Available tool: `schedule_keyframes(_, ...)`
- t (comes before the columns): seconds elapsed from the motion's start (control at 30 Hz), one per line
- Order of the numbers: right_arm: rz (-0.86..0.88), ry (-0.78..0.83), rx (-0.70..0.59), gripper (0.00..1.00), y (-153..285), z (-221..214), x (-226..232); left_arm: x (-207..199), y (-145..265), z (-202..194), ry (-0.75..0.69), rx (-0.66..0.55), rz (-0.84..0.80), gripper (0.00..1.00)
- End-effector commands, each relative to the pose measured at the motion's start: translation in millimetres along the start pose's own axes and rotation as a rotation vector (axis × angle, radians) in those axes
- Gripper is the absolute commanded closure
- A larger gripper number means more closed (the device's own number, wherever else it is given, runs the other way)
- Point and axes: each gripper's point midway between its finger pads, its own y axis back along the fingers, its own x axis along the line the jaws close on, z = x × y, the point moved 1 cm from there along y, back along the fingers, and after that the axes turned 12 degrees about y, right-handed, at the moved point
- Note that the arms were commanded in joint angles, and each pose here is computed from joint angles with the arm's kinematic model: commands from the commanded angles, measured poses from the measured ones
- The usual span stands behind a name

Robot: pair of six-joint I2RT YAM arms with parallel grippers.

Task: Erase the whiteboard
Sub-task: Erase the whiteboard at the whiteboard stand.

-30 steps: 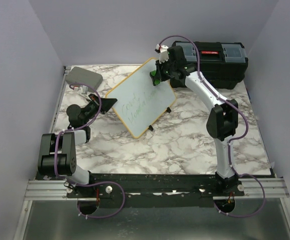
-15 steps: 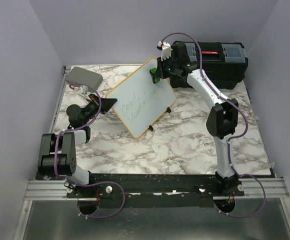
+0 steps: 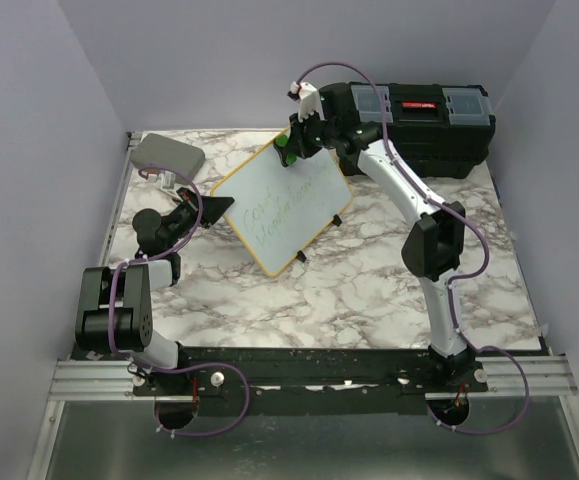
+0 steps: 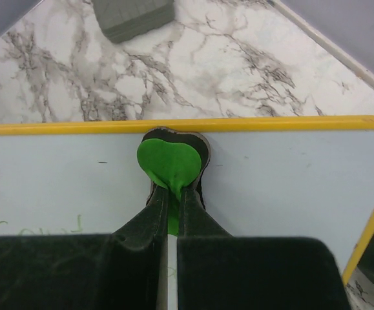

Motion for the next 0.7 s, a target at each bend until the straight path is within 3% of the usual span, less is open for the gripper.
schedule_keyframes(0.0, 0.084, 0.027, 0.064, 0.99, -12.5, -18.7, 23.8, -11.8, -0.9, -14.1, -0.051, 0.082, -0.064, 1.00)
schedule_keyframes(0.13, 0.090, 0.061, 0.070, 0.99, -6.4, -21.1, 26.0, -11.6, -1.2, -13.6, -0.050, 0.081, -0.063, 1.00)
schedule_keyframes(0.27, -0.135, 0.013, 0.078, 0.99, -3.2, -19.5, -16.4, -11.8, -0.8, -14.5, -0.049, 0.081, -0.064, 1.00)
schedule_keyframes(0.43, -0.260, -0.024, 0.091, 0.99, 0.2, -18.1, -43.7, -12.8, -1.0, -13.7, -0.052, 0.081, -0.065, 1.00)
schedule_keyframes(0.67, 0.047, 0.029, 0.062, 0.99, -5.4, -19.2, 12.8, -12.4, -1.2, -13.8, -0.052, 0.081, -0.066, 1.00)
